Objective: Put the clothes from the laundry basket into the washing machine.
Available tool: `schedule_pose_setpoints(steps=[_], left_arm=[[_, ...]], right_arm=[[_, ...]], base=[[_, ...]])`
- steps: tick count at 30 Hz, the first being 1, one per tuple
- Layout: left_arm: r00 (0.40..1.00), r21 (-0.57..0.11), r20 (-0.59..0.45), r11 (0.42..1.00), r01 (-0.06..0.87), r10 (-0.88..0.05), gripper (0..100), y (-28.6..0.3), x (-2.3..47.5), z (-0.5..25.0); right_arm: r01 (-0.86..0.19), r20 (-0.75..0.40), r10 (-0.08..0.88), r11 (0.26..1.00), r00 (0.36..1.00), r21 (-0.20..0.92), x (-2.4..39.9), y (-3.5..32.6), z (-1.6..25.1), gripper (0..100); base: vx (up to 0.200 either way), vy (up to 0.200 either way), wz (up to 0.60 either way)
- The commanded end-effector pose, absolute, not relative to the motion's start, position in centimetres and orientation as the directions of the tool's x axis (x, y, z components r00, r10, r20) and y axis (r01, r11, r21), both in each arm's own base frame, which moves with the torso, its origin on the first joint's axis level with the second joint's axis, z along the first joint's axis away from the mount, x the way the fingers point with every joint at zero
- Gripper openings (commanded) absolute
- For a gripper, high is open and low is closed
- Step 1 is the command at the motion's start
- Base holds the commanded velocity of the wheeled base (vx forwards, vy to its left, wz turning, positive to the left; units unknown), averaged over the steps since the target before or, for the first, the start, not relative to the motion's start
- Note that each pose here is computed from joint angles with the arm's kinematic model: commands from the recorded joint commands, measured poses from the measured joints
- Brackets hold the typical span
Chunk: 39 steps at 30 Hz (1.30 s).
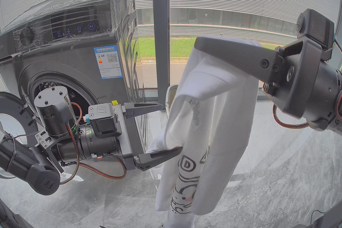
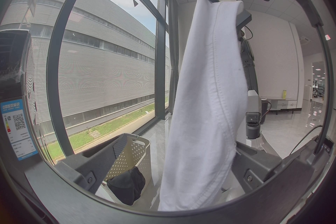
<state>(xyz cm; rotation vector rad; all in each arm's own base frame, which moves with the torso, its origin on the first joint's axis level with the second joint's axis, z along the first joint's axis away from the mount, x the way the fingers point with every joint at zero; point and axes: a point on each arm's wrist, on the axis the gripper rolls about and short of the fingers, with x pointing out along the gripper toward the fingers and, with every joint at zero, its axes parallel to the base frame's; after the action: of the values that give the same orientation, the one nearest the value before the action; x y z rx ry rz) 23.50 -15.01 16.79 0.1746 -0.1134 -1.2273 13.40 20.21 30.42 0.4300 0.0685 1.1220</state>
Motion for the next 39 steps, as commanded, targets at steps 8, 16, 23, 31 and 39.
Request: schedule_pose_setpoints(steps=[8, 16, 23, 31, 39], left_arm=[[0.306, 0.204, 0.007, 0.301, 0.931, -0.952, 0, -15.5, 23.0, 17.1], [0.293, 0.218, 0.032, 0.292, 0.931, -0.956, 0, -16.0, 23.0, 17.3], [0.307, 0.243, 0.063, 0.313, 0.918, -0.950, 0, -15.5, 22.9, 18.4], [0.309, 0.266, 0.182, 0.349, 0.898, -0.933, 0, -14.5, 22.0, 22.9], [0.295, 0.271, 0.190, 0.338, 0.901, -0.936, 0, -14.2, 20.4, 25.0]], right_arm=[[-0.859, 0.168, 0.883, 0.357, 0.439, 0.366, 13.3, 20.2, 30.6, 0], [-0.862, 0.184, 0.880, 0.354, 0.438, 0.363, 13.3, 20.1, 31.1, 0], [-0.827, 0.161, 0.847, 0.426, 0.507, 0.368, 14.7, 19.1, 30.4, 0], [-0.747, 0.124, 0.758, 0.576, 0.640, 0.333, 18.0, 17.0, 29.4, 0], [-0.692, 0.113, 0.694, 0.661, 0.711, 0.291, 19.5, 15.5, 29.1, 0]], base=[[0.000, 0.000, 0.00], [0.000, 0.000, 0.00], [0.000, 0.000, 0.00], [0.000, 0.000, 0.00], [0.000, 0.000, 0.00]])
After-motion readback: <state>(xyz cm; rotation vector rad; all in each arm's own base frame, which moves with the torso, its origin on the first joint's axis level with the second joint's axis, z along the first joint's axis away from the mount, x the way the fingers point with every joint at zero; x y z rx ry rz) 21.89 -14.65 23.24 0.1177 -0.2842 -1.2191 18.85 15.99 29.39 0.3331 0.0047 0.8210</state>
